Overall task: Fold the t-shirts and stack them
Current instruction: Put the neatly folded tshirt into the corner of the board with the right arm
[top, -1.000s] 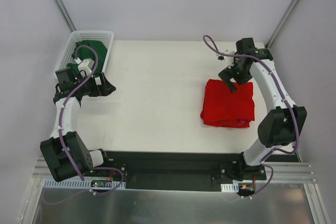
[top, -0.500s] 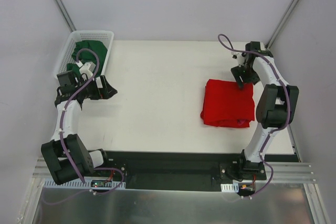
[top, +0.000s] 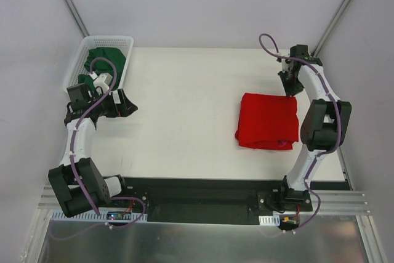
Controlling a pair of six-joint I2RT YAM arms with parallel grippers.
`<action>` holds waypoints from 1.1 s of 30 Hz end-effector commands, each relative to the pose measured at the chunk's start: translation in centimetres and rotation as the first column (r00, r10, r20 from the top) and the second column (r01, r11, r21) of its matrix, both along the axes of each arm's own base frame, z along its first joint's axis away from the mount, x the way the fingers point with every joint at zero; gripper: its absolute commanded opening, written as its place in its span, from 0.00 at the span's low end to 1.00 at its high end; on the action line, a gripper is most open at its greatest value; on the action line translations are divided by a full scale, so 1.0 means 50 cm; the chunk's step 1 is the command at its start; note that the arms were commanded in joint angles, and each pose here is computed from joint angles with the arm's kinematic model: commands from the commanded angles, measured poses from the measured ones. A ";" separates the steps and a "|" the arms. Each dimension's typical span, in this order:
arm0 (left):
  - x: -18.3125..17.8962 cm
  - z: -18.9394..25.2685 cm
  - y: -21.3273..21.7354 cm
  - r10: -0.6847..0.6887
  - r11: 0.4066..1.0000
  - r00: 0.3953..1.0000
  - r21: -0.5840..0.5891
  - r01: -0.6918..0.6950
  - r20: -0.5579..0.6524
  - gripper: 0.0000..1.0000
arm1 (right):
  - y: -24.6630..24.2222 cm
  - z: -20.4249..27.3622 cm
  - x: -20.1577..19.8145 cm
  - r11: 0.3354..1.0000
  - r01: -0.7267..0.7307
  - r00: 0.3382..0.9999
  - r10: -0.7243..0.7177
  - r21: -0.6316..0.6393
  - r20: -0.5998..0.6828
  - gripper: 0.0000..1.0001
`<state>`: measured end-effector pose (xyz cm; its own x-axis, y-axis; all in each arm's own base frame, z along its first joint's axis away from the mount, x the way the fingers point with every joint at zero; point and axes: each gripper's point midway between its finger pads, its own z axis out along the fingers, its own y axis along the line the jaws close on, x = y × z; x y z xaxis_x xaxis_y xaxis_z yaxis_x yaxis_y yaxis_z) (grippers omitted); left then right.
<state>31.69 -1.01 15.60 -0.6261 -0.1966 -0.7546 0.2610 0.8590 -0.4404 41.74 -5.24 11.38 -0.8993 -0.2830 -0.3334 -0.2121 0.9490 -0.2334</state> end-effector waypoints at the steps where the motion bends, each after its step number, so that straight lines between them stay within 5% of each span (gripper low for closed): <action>1: 0.004 0.016 -0.003 -0.028 1.000 0.999 0.001 0.028 0.046 0.99 | -0.002 0.072 0.001 0.999 0.045 0.994 -0.046 0.019 0.103 0.04; 26: -0.010 0.004 -0.009 -0.028 1.000 0.999 -0.008 0.028 0.043 0.99 | -0.002 0.002 0.001 0.998 0.054 0.995 -0.056 0.031 0.087 0.01; 32: -0.013 -0.001 -0.013 -0.034 0.999 0.999 -0.013 0.035 0.040 0.99 | 0.007 0.023 0.018 0.997 0.049 0.985 -0.057 0.058 0.161 0.05; 33: -0.012 0.000 -0.012 -0.033 0.999 0.999 -0.011 0.034 0.042 0.99 | 0.007 0.026 0.018 0.997 0.052 0.984 -0.062 0.061 0.164 0.14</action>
<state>30.95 -1.39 14.34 -0.6462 -0.2051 -0.7351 0.2533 0.8510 -0.4601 41.40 -4.97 9.10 -0.8971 -0.2397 -0.3711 -0.1693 0.9624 -0.2125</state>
